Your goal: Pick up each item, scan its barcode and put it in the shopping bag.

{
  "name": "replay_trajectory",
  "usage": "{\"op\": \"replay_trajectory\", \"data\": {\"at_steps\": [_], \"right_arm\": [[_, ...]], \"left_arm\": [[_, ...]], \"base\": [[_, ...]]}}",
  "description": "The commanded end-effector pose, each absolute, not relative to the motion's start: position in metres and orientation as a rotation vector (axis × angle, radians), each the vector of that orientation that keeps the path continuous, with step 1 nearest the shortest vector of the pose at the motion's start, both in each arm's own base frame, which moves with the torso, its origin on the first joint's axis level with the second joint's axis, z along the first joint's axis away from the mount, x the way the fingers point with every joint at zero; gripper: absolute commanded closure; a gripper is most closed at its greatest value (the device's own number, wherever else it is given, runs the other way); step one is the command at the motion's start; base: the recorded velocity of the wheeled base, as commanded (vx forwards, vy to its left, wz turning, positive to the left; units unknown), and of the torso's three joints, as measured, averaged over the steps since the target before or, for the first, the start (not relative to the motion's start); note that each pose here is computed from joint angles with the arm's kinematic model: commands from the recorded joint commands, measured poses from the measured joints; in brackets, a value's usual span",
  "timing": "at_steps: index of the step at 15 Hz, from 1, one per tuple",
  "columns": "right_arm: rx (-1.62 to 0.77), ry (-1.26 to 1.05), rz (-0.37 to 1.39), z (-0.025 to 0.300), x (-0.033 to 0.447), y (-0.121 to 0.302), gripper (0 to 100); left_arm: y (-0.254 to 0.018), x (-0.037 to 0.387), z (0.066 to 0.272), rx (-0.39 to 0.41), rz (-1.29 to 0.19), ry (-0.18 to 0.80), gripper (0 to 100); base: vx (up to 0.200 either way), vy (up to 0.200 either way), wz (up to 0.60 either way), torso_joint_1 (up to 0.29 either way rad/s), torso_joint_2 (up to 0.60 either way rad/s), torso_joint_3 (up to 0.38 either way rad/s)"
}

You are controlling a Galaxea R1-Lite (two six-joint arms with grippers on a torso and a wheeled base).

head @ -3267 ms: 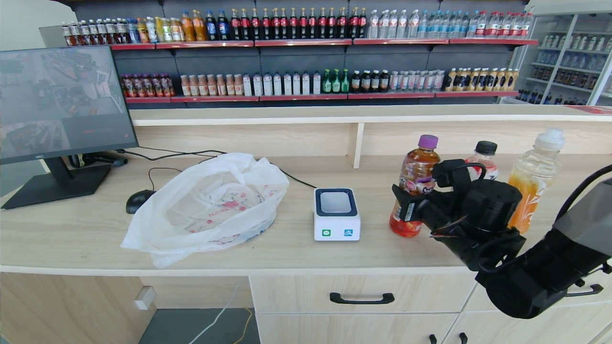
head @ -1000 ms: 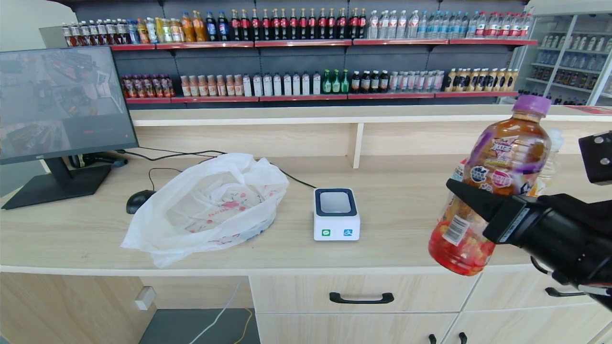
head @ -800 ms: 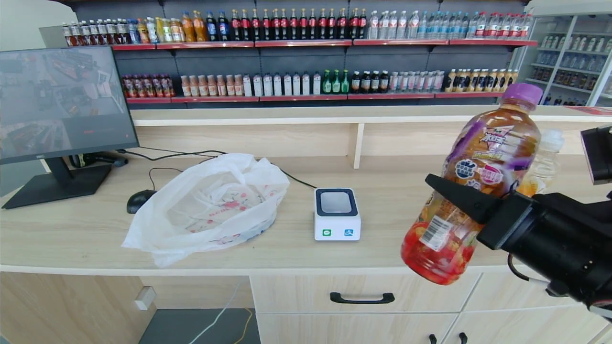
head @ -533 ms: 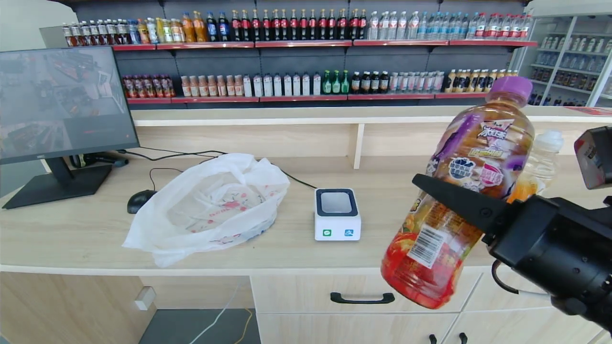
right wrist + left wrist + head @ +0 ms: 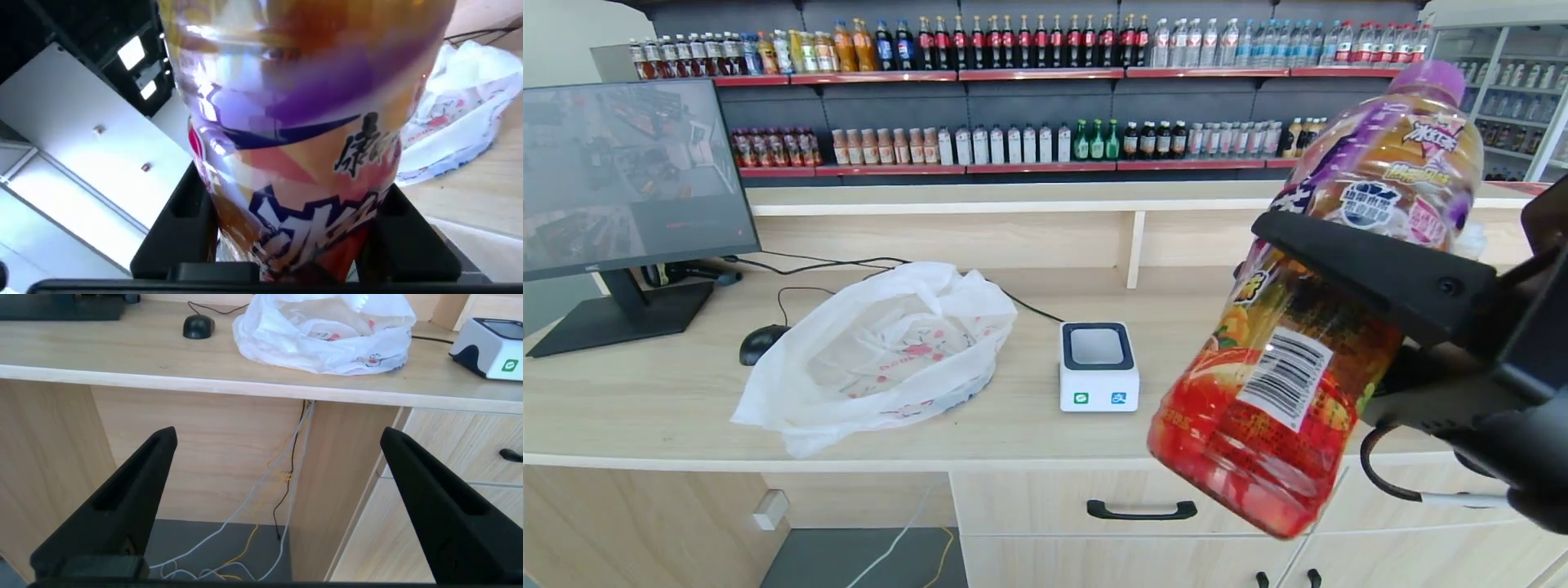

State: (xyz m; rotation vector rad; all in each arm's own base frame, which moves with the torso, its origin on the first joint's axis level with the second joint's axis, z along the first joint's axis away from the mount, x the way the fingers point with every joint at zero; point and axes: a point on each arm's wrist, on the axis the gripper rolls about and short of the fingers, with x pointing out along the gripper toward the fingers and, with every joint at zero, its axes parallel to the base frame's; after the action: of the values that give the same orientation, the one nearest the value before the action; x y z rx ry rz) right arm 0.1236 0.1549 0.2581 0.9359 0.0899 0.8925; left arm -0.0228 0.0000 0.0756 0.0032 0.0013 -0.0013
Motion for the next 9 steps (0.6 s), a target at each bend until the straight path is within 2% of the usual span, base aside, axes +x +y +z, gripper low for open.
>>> {"op": "replay_trajectory", "data": {"at_steps": [1, 9], "right_arm": [[0.975, 0.091, 0.919, 0.264, 0.121, 0.156, 100], [1.053, 0.016, 0.981, 0.260, 0.127, 0.169, 100]], "left_arm": [[0.000, -0.023, 0.075, 0.003, 0.000, 0.002, 0], [0.000, -0.023, 0.075, 0.003, 0.000, 0.002, 0]], "base": [[0.000, 0.000, 0.00, 0.000, 0.00, 0.000], [0.000, 0.000, 0.00, 0.000, 0.00, 0.000]]}}
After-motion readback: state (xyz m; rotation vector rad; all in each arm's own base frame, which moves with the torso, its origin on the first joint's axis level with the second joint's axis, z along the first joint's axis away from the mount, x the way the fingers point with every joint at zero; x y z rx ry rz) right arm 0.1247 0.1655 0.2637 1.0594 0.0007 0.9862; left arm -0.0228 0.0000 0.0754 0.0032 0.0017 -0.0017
